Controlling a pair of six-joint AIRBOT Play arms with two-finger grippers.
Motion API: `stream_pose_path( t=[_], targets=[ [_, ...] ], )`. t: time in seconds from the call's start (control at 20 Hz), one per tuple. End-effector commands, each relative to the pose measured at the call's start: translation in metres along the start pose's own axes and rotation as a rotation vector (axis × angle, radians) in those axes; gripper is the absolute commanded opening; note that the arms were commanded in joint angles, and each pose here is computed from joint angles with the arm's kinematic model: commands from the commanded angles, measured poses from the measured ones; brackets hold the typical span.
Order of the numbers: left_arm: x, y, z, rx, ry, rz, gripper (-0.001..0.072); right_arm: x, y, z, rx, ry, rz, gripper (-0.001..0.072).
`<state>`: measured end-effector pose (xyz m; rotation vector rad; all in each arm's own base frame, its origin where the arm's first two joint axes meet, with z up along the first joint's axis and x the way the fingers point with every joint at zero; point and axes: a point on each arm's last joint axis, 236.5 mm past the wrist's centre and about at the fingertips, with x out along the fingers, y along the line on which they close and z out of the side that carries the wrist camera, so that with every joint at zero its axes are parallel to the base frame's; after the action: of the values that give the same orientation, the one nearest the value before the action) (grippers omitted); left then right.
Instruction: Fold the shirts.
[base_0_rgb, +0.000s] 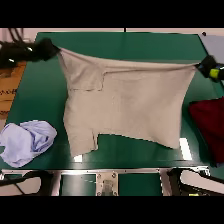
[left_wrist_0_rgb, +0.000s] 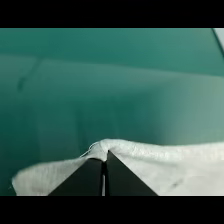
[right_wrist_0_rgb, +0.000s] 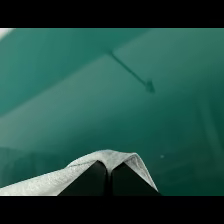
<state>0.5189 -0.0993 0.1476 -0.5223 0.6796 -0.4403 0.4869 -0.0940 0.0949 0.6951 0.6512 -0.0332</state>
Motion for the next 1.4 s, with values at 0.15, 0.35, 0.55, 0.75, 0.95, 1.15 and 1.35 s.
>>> stream_pose_path(
  t=[0.15,0.35,0.55,0.75,0.95,1.15,1.35],
  targets=[
    [0.094,0.098,-0.022,-0.208,-0.079,0.043,0.0019,0.138,-0.049,-0.036,0.111,0.157,0.009,0.0010],
    [0.089,0.109,-0.011,-0.167,-0.109,0.073,0.0019,0.141,-0.045,-0.036,0.092,0.211,0.040,0.0009],
    [0.083,0.120,-0.057,-0.138,0.097,0.097,0.0019,0.114,-0.067,-0.083,0.044,0.427,0.002,0.0008],
    [0.068,0.142,-0.108,-0.112,0.317,0.208,0.0019,0.095,-0.081,-0.128,0.064,0.522,-0.037,0.0008],
    [0.073,0.138,-0.112,-0.095,0.324,0.211,0.0019,0.092,-0.083,-0.140,0.076,0.545,-0.040,0.0009],
    [0.083,0.120,-0.119,-0.063,0.339,0.190,0.0156,0.086,-0.080,-0.134,0.075,0.551,-0.028,0.0247],
    [0.051,0.120,-0.136,-0.194,0.474,0.164,0.0611,0.042,-0.108,-0.115,0.091,0.629,-0.119,0.0158]
  ],
)
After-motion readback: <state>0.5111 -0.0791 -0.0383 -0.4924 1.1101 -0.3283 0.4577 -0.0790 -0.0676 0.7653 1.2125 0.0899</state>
